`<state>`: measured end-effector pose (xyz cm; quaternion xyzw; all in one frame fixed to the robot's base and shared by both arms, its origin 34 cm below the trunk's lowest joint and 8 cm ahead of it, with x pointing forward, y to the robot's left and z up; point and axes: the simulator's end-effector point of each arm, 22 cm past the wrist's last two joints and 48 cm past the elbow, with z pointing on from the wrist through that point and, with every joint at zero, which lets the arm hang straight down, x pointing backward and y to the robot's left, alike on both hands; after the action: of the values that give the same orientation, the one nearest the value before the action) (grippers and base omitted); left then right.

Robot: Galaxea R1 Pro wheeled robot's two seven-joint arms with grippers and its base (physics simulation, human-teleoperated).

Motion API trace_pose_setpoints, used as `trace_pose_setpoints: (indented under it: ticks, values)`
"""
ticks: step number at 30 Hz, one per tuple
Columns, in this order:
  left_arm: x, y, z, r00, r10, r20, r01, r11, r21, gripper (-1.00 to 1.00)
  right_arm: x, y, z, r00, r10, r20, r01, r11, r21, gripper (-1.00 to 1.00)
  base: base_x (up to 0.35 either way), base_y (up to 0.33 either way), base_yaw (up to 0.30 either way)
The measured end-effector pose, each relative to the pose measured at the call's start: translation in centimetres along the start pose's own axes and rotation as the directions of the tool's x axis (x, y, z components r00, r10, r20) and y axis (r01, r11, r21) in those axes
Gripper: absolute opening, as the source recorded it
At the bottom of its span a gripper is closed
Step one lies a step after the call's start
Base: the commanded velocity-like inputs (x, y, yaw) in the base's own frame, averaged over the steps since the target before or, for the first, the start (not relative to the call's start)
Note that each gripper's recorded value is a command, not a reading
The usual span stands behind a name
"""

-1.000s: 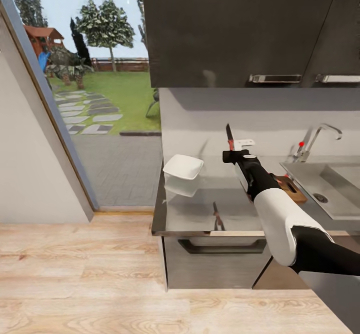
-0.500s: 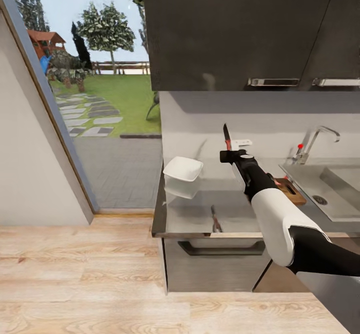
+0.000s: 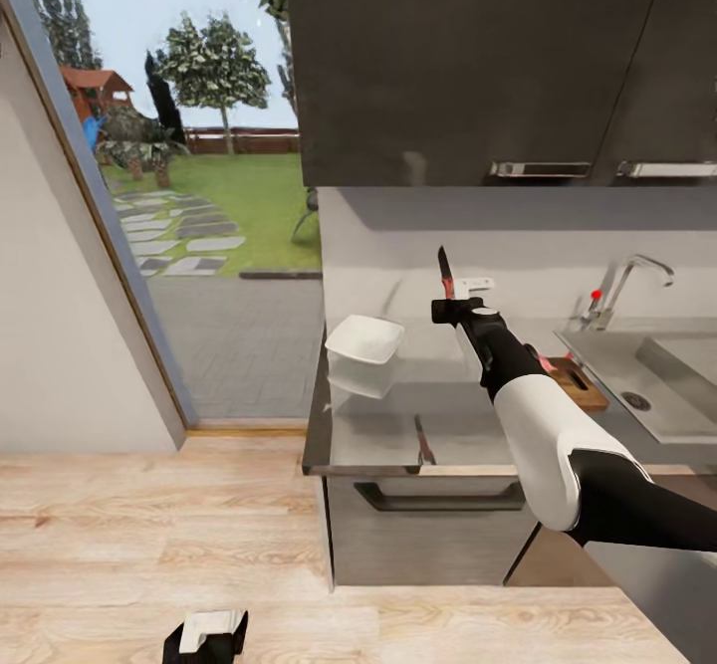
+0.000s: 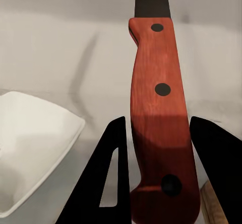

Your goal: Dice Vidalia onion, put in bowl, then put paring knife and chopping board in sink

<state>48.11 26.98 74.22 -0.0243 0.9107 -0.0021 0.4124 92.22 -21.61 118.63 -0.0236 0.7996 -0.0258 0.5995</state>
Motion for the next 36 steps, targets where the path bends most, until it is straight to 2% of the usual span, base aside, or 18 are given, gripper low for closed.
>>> trace_pose_setpoints:
  ticks: [5, 11, 17, 22, 26, 31, 36]
  values:
    - [-2.4, 0.6, -0.1, 0.998, 0.012, 0.055, -0.012, 1.0, -0.001, 1.0, -0.3, 0.0, -0.2, 1.0, 0.001, 0.004, -0.001, 1.0, 0.0, -1.0, 0.0, 0.0, 0.0]
    - [-2.1, 0.7, -0.7, 0.998, 0.014, 0.058, -0.014, 1.0, 0.0, 1.0, -0.6, 0.0, -0.4, 1.0, 0.001, 0.008, -0.001, 1.0, 0.0, -1.0, 0.0, 0.0, 0.0]
    - [-1.6, 0.9, -2.0, 0.994, 0.012, 0.107, -0.012, 1.0, -0.001, 1.0, -1.0, 0.0, -0.6, 1.0, 0.002, 0.014, -0.002, 1.0, 0.0, -1.0, 0.0, 0.0, 0.0]
    - [0.5, 0.9, -3.5, 0.995, 0.012, 0.095, -0.012, 1.0, 0.0, 1.0, -1.3, -0.1, -0.8, 1.0, 0.002, 0.018, -0.002, 1.0, 0.0, -1.0, 0.0, 0.0, 0.0]
    - [1.4, 0.7, -5.0, 0.993, 0.01, 0.119, -0.011, 1.0, 0.005, 1.0, -1.5, -0.1, -0.9, 1.0, 0.002, 0.021, -0.002, 1.0, 0.0, -1.0, 0.0, 0.0, 0.0]
    - [2.3, 0.1, -5.8, 0.993, 0.011, 0.116, -0.013, 1.0, 0.017, 1.0, -1.8, -0.1, -1.1, 1.0, 0.001, 0.024, -0.001, 1.0, 0.001, -1.0, 0.0, 0.0, 0.0]
    - [3.9, 0.2, -6.1, 0.996, 0.012, 0.084, -0.013, 1.0, 0.014, 1.0, -2.1, -0.2, -1.3, 1.0, 0.0, 0.029, 0.0, 1.0, 0.003, -1.0, 0.0, 0.0, 0.0]
